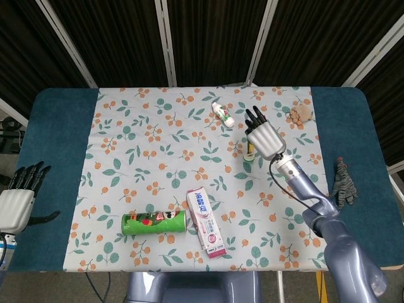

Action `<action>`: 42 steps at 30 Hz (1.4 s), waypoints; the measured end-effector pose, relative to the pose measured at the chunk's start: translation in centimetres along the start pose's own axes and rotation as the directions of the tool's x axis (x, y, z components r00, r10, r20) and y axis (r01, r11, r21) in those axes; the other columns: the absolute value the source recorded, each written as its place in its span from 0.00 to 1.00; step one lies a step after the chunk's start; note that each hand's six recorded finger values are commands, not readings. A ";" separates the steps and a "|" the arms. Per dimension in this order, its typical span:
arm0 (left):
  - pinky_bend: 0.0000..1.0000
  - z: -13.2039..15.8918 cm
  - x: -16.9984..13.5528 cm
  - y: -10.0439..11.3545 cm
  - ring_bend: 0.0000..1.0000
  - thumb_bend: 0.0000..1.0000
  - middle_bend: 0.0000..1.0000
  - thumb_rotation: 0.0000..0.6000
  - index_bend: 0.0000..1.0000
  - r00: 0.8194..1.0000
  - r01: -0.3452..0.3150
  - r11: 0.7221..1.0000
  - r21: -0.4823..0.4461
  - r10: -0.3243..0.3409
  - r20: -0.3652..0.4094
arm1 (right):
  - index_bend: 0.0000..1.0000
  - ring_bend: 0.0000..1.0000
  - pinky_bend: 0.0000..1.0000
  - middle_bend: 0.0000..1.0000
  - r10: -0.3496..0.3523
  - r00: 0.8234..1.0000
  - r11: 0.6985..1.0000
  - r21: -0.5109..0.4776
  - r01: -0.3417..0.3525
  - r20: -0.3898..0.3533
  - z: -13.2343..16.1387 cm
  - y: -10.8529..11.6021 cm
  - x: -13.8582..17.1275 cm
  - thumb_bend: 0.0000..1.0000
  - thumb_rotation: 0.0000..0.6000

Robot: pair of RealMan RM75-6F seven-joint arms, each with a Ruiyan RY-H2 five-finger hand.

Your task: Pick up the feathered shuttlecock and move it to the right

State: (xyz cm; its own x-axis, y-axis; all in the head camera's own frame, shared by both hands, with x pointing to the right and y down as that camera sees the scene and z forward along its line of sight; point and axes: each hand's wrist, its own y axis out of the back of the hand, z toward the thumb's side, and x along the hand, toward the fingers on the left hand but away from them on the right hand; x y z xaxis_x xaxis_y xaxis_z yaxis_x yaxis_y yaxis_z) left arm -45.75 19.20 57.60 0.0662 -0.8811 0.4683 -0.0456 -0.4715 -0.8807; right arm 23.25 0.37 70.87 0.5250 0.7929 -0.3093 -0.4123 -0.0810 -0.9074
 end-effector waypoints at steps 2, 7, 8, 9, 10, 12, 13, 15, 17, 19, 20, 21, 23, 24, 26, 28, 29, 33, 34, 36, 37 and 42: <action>0.00 0.0 0.0 0.0 0.00 0.11 0.00 0.88 0.06 1.000 0.000 1.000 0.001 0.000 0.000 | 0.65 0.03 0.00 0.25 -0.010 1.000 1.000 -0.005 0.010 0.000 -0.3 0.2 0.7 0.39 1.00; 0.00 0.1 0.0 0.0 0.00 0.11 0.00 0.88 0.06 1.000 -0.002 1.000 0.005 0.002 0.001 | 0.65 0.03 0.00 0.25 -0.030 1.000 0.999 -0.019 0.030 0.003 -0.9 0.6 2.6 0.39 1.00; 0.00 0.1 0.0 0.0 0.00 0.11 0.00 0.88 0.06 1.000 -0.002 1.000 0.006 0.002 0.001 | 0.65 0.03 0.00 0.25 -0.034 0.999 0.999 -0.023 0.034 0.006 -1.1 0.7 3.1 0.39 1.00; 0.00 0.1 0.0 0.0 0.00 0.11 0.00 0.88 0.06 1.000 -0.002 1.000 0.007 0.002 0.001 | 0.65 0.03 0.00 0.25 -0.036 0.999 0.999 -0.025 0.036 0.008 -1.2 0.7 3.5 0.39 1.00; 0.00 0.1 0.0 0.0 0.00 0.11 0.00 0.88 0.06 1.000 -0.002 1.000 0.008 0.002 0.002 | 0.65 0.03 0.00 0.25 -0.039 0.999 0.999 -0.026 0.039 0.011 -1.4 0.8 4.0 0.39 1.00; 0.00 0.2 0.1 0.0 0.00 0.11 0.00 0.88 0.06 1.000 -0.003 1.000 0.010 0.003 0.003 | 0.65 0.03 0.00 0.25 -0.045 0.999 0.999 -0.028 0.045 0.019 -1.8 1.0 4.9 0.39 1.00; 0.00 0.2 0.1 0.0 0.00 0.11 0.00 0.88 0.06 1.000 -0.003 1.000 0.011 0.003 0.003 | 0.65 0.03 0.00 0.25 -0.046 0.999 0.998 -0.030 0.047 0.024 -2.0 1.1 5.3 0.39 1.00; 0.00 0.3 0.2 -0.1 0.00 0.11 0.00 0.88 0.06 1.000 -0.003 1.000 0.014 0.003 0.005 | 0.65 0.03 0.00 0.25 -0.047 0.998 0.998 -0.031 0.048 0.034 -2.5 1.2 6.2 0.39 1.00; 0.00 0.4 0.3 -0.1 0.00 0.11 0.00 0.88 0.06 1.000 -0.002 1.000 0.016 0.002 0.009 | 0.65 0.03 0.00 0.25 -0.045 0.998 0.998 -0.033 0.047 0.045 -2.9 1.3 7.1 0.39 1.00; 0.00 0.5 0.4 -0.1 0.00 0.11 0.00 0.88 0.06 1.000 -0.001 1.000 0.017 0.001 0.011 | 0.65 0.03 0.00 0.25 -0.042 0.997 0.998 -0.033 0.044 0.058 -3.4 1.4 7.9 0.39 1.00; 0.00 0.5 0.4 -0.1 0.00 0.11 0.00 0.88 0.06 1.000 0.000 1.000 0.018 0.000 0.013 | 0.65 0.03 0.00 0.25 -0.038 0.997 0.999 -0.029 0.040 0.068 -3.8 1.4 8.6 0.39 1.00; 0.00 0.6 0.5 -0.1 0.00 0.11 0.00 0.88 0.06 1.000 0.001 1.000 0.018 -0.001 0.016 | 0.65 0.03 0.00 0.25 -0.035 0.997 0.999 -0.026 0.037 0.076 -4.1 1.4 9.0 0.39 1.00; 0.00 0.7 0.6 -0.1 0.00 0.11 0.00 0.88 0.06 1.000 0.002 1.000 0.020 -0.003 0.020 | 0.65 0.03 0.00 0.25 -0.027 0.995 0.999 -0.024 0.029 0.093 -4.7 1.3 10.1 0.39 1.00; 0.00 0.8 0.6 -0.2 0.00 0.11 0.00 0.88 0.06 1.000 0.004 1.000 0.021 -0.004 0.023 | 0.65 0.03 0.00 0.25 -0.023 0.995 0.999 -0.026 0.025 0.099 -4.8 1.2 10.5 0.39 1.00; 0.00 0.9 0.8 -0.2 0.00 0.11 0.00 0.88 0.06 1.000 0.007 1.000 0.022 -0.007 0.029 | 0.65 0.03 0.00 0.25 -0.012 0.993 0.999 -0.028 0.015 0.113 -5.2 0.9 11.5 0.39 1.00; 0.00 1.2 1.0 -0.3 0.00 0.11 0.00 0.88 0.06 0.999 0.012 1.000 0.025 -0.013 0.039 | 0.65 0.03 0.00 0.25 -0.002 0.992 0.999 -0.031 0.007 0.130 -5.5 0.6 12.4 0.39 1.00; 0.00 1.3 1.1 -0.3 0.00 0.11 0.00 0.88 0.06 0.999 0.013 1.000 0.026 -0.014 0.043 | 0.65 0.03 0.00 0.25 0.000 0.990 0.999 -0.036 0.005 0.141 -5.6 0.6 13.0 0.39 1.00; 0.00 1.4 1.3 -0.3 0.00 0.11 0.00 0.88 0.06 0.999 0.016 0.999 0.029 -0.017 0.048 | 0.65 0.03 0.00 0.25 0.006 0.987 0.999 -0.042 0.000 0.163 -5.8 0.4 14.1 0.39 1.00; 0.00 1.4 1.3 -0.3 0.00 0.11 0.00 0.88 0.06 0.999 0.017 0.999 0.029 -0.018 0.049 | 0.65 0.03 0.00 0.25 0.008 0.986 0.999 -0.041 -0.001 0.165 -5.8 0.4 14.2 0.39 1.00; 0.00 1.5 1.4 -0.3 0.00 0.11 0.00 0.88 0.06 0.998 0.018 0.999 0.030 -0.020 0.052 | 0.65 0.03 0.00 0.25 0.011 0.986 0.999 -0.039 -0.004 0.167 -5.7 0.3 14.5 0.39 1.00; 0.00 1.5 1.4 -0.3 0.00 0.11 0.00 0.88 0.06 0.998 0.019 0.999 0.031 -0.020 0.054 | 0.65 0.03 0.00 0.25 0.011 0.986 0.999 -0.040 -0.005 0.167 -5.7 0.3 14.6 0.39 1.00; 0.00 1.6 1.5 -0.3 0.00 0.11 0.00 0.88 0.06 0.998 0.020 0.999 0.031 -0.022 0.056 | 0.65 0.03 0.00 0.25 0.019 0.988 0.999 -0.041 -0.013 0.153 -4.9 0.1 15.0 0.39 1.00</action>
State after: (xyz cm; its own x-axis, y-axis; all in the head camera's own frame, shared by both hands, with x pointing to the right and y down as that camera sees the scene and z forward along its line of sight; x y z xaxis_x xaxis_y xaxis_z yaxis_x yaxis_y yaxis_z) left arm -44.07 18.09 58.50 0.1230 -0.8670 0.4829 -0.0129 -0.4880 -0.8728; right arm 34.74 9.30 64.73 0.3968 0.8742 -0.2797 -0.3886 -0.1160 -0.9141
